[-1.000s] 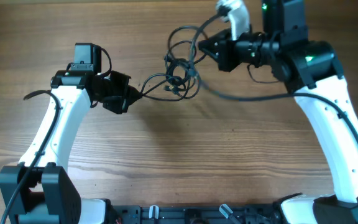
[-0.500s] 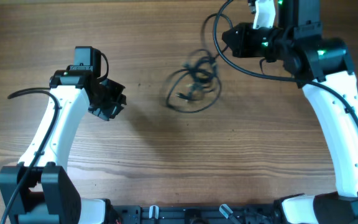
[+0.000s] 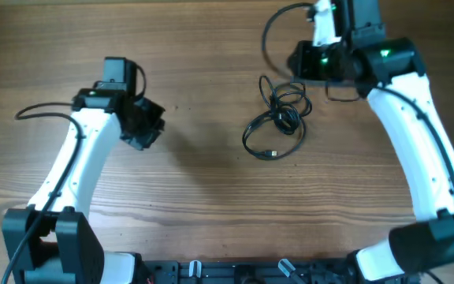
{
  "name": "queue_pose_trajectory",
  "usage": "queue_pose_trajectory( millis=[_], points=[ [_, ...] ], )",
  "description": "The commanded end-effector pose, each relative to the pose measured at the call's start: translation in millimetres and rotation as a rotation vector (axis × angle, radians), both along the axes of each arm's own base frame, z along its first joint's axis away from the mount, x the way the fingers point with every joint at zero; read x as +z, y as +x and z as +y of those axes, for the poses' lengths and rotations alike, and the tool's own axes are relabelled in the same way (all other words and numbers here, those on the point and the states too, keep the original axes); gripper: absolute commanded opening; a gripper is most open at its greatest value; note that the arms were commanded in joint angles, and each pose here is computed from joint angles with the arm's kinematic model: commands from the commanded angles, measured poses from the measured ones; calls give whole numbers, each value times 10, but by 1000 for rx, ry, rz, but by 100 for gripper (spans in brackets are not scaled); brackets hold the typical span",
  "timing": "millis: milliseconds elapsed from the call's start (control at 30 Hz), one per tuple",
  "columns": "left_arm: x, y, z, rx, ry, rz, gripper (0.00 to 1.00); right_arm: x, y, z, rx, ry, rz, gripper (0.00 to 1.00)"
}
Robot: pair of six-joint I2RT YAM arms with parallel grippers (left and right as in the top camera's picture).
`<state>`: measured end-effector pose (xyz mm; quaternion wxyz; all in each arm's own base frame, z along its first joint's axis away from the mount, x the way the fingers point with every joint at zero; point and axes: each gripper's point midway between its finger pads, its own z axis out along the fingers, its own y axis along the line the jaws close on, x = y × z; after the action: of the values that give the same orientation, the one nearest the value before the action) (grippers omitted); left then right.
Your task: Untangle cables
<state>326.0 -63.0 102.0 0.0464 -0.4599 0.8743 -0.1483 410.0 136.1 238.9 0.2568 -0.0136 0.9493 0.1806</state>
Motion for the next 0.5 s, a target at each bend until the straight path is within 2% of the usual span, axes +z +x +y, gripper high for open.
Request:
queue_pose_trajectory(
  millis=[0,67,100,167,233,400,467],
  points=[
    [-10,41,-307,-109,21,-51,11,-381,87,-361,-95,-67,121,42],
    [9,73,-471,-152,27,-86,11,-696,6,-382,-56,-97,232,45],
    [19,85,-529,-167,24,-99,11,-819,-32,-290,21,-83,266,46],
    [32,93,-618,-175,16,-112,13,-1039,-139,-12,225,-11,321,55],
    [33,90,-632,-169,13,-110,13,-1231,-241,172,352,48,373,56],
    [33,90,-627,-169,13,-110,14,-1556,-308,284,403,32,448,54],
    [34,92,-628,-168,13,-111,15,-1567,-324,355,419,38,448,43]
  ],
)
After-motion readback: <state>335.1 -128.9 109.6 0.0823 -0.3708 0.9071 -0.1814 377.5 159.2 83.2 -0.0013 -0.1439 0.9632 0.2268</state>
